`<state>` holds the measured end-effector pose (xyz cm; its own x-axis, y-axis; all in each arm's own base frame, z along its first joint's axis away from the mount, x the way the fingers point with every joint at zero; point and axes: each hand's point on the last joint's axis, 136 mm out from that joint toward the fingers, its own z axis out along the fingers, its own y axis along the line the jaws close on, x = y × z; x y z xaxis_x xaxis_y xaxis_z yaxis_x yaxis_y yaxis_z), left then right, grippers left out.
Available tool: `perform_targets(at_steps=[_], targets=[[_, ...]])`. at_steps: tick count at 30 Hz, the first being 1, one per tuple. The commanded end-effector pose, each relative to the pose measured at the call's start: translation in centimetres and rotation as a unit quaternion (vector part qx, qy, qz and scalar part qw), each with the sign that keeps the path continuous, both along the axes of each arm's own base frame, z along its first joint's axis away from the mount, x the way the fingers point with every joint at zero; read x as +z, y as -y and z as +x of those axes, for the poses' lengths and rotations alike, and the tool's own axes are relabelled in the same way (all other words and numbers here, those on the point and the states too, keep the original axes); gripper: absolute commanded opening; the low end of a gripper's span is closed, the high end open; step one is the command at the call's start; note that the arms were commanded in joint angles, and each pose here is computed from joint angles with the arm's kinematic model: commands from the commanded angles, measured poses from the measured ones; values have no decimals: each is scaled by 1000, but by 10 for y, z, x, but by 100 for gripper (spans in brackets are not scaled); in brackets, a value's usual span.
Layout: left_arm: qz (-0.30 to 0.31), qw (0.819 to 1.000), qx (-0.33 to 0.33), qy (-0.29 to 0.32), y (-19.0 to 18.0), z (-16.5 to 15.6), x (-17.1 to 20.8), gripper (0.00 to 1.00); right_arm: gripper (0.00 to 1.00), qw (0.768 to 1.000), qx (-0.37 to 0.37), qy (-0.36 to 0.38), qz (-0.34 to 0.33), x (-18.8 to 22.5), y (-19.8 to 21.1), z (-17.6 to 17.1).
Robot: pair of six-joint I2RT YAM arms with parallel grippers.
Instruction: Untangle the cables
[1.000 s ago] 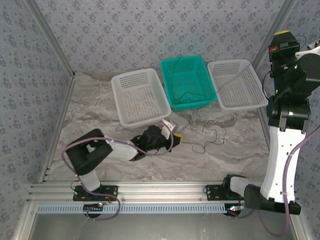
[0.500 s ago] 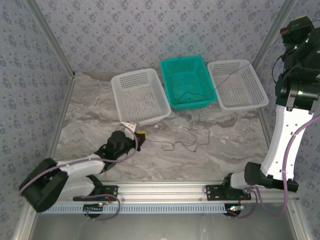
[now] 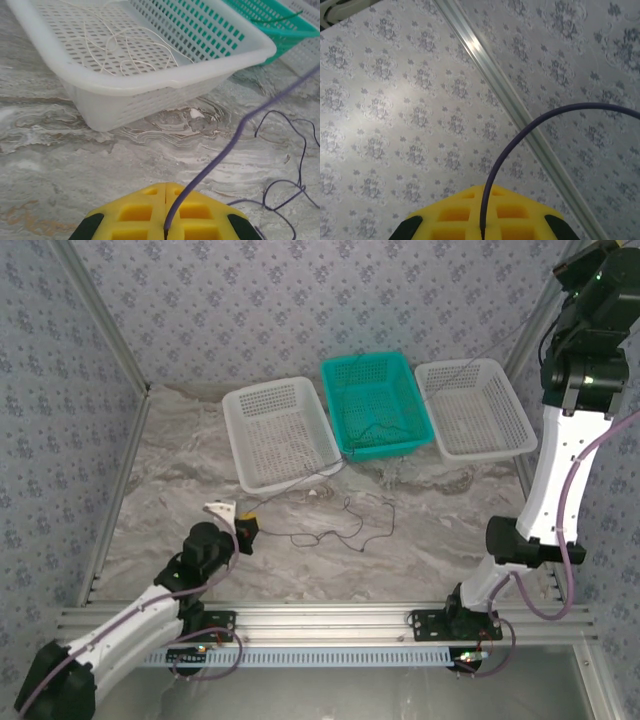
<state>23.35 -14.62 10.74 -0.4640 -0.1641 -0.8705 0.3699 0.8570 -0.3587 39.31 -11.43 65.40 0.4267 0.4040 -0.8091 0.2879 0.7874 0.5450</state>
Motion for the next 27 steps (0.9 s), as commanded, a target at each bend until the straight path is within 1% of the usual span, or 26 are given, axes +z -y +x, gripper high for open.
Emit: perform_targets(at_steps=[1,6,8,11,13,14,15,17,19,21,25,27], targets=[[6,1000,20,-23,-10,-2,-11,0,0,997,-43,56,-38,38,10,-22],[23,998,32,-45,-11,4,-20,0,0,991,-65,113,-28,57,34,-30],[31,997,38,-54,-12,7,-24,0,0,988,-72,135,-4,58,50,-35],[45,993,72,-83,-22,14,-35,0,0,981,-68,173,45,58,75,-44],[56,988,95,-107,-28,19,-44,0,0,979,-69,188,42,64,78,-48],[63,987,93,-113,-27,21,-46,0,0,978,-67,191,41,65,78,-49],[69,988,76,-113,-22,23,-45,0,0,979,-58,190,45,64,77,-45],[66,991,49,-102,-10,27,-39,0,0,983,-20,175,55,55,69,-27],[41,996,16,-72,5,31,-23,0,0,988,22,139,58,40,53,-2],[22,999,-3,-46,15,35,-5,0,0,993,49,99,53,21,38,23],[13,999,-30,-24,26,38,16,0,0,993,76,22,87,-34,26,69],[8,999,-37,-20,29,38,21,0,0,992,81,-7,96,-56,21,85]])
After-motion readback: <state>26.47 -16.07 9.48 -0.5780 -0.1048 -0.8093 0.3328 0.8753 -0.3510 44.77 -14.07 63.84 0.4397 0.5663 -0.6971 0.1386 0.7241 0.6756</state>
